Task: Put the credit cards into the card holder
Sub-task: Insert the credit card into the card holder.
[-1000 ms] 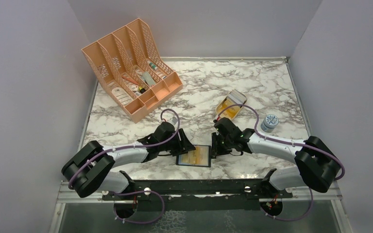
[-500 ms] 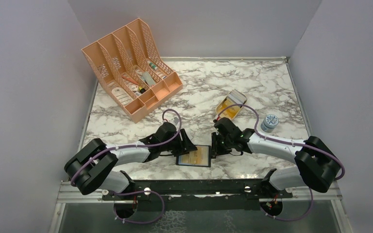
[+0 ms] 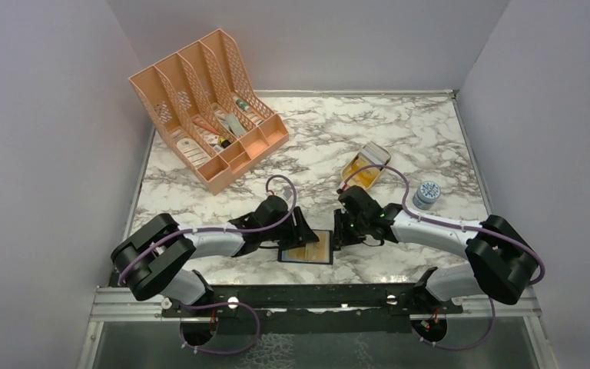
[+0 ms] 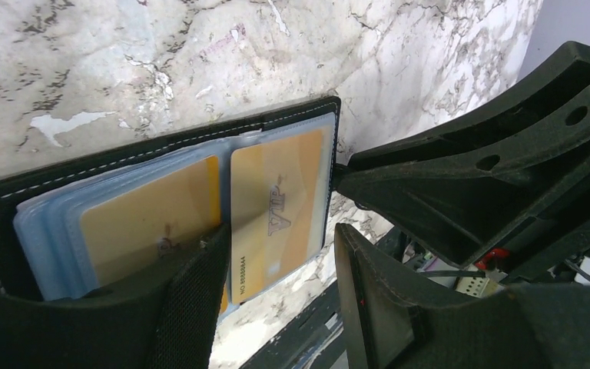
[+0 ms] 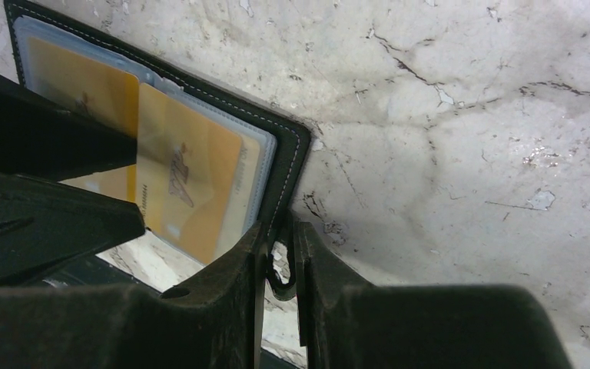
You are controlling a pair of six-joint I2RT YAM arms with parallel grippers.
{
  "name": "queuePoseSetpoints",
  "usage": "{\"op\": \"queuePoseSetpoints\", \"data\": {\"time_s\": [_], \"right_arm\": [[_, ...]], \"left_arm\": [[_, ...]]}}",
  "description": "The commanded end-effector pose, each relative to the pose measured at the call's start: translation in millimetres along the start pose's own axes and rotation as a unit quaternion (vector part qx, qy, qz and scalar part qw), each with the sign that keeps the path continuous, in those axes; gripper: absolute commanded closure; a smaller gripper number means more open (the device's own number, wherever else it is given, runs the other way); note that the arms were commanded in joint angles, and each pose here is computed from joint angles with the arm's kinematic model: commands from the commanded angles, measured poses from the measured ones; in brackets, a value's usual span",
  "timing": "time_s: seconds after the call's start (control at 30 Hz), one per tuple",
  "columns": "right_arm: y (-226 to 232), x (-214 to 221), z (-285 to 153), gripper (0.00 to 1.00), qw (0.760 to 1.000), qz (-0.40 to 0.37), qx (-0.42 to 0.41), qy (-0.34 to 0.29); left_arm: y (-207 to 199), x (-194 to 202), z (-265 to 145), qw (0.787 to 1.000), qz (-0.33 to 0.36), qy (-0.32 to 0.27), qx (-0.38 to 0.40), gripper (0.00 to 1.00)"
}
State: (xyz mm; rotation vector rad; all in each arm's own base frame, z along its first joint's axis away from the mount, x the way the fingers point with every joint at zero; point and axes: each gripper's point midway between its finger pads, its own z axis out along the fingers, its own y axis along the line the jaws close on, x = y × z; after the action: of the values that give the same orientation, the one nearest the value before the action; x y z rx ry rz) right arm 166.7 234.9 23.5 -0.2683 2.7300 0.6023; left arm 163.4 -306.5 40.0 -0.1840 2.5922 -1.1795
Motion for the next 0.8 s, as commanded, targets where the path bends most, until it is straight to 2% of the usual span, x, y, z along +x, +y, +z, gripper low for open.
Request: {"op": "queuePoseSetpoints", "data": {"time_s": [0.0, 0.23, 0.43, 0.63, 0.77], "right_arm": [[16.0, -8.5, 1.7, 0.82, 0.999, 0.005, -0.031, -0.015], [16.6, -10.2, 3.8, 0.82, 0.999, 0.008, -0.031, -0.016], [13.7, -13.7, 1.3, 0.82, 0.999, 0.010, -0.020, -0.024], [9.0, -23.5, -15.3, 0.72, 0.999, 0.009, 0.006, -0.043], [16.6, -29.7, -29.6, 0.71, 0.998, 0.003, -0.010, -0.059]], "left_arm": [[-5.4, 2.0, 5.9, 1.000, 0.003, 0.005, 0.000, 0.45], [-19.5, 10.0, 7.3, 1.000, -0.003, 0.016, 0.015, 0.45], [-24.8, 6.0, 3.1, 1.000, -0.001, 0.004, 0.022, 0.46], [-15.7, -1.6, -3.8, 0.999, 0.029, -0.009, -0.024, 0.43], [-16.2, -11.2, -14.7, 0.997, 0.059, -0.024, -0.043, 0.40]]}}
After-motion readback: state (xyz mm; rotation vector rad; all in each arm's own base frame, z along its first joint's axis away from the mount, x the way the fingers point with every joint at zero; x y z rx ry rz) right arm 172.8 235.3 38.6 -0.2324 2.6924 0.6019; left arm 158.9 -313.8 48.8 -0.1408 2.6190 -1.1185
